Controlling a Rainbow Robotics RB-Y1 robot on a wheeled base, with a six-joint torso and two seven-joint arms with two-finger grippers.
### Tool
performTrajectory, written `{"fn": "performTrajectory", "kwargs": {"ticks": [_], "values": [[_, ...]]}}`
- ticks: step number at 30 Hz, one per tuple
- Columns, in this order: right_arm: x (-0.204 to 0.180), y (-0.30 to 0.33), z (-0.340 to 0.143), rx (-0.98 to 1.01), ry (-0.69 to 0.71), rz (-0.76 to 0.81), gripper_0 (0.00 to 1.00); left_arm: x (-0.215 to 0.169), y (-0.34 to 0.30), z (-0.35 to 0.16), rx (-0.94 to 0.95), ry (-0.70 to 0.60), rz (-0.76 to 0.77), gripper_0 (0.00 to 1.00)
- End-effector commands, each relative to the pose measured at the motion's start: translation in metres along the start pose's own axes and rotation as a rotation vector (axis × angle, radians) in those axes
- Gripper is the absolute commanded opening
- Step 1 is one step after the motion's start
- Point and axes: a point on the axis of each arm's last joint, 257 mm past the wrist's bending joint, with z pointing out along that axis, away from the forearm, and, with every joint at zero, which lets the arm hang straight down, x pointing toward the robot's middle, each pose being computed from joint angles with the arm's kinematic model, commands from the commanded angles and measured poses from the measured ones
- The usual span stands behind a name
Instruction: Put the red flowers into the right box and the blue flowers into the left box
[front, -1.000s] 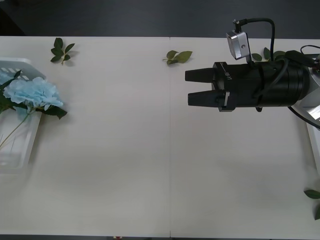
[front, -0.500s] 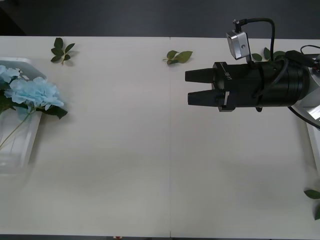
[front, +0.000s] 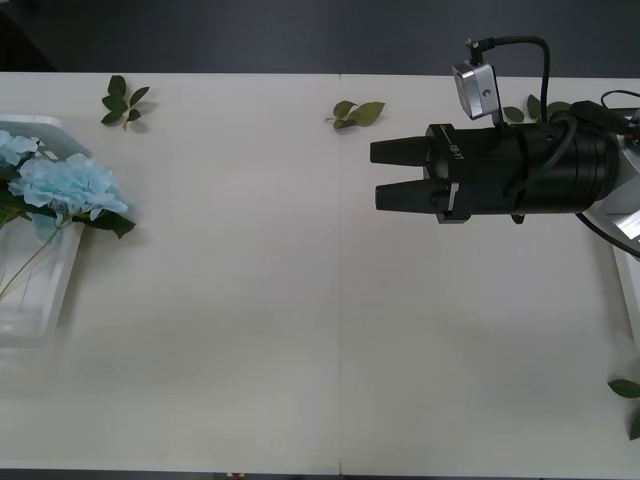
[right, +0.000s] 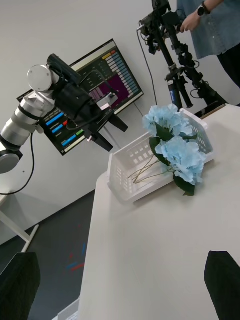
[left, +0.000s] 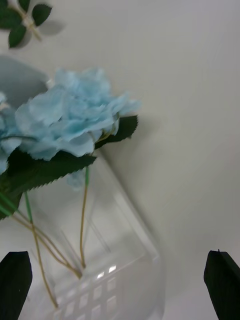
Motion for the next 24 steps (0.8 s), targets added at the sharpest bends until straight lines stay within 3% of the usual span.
{"fn": "performTrajectory", "kwargs": {"ticks": [1,8,24], "values": [[-0.001,0.001,-0.009,0.008,0.018,-0.040,0.96,-0.043,-0.017,-0.014,0.090,-0.129,0.185,1.00],[-0.001,0.001,-0.009,0.008,0.018,-0.040,0.95,-0.079,-0.075,-0.020,0.370,-0.332,0.345,1.00],[-0.001,0.001,-0.009,0.008,0.018,-0.040,0.95,-0.128,-0.111,-0.029,0.539,-0.427,0.368,1.00]]}}
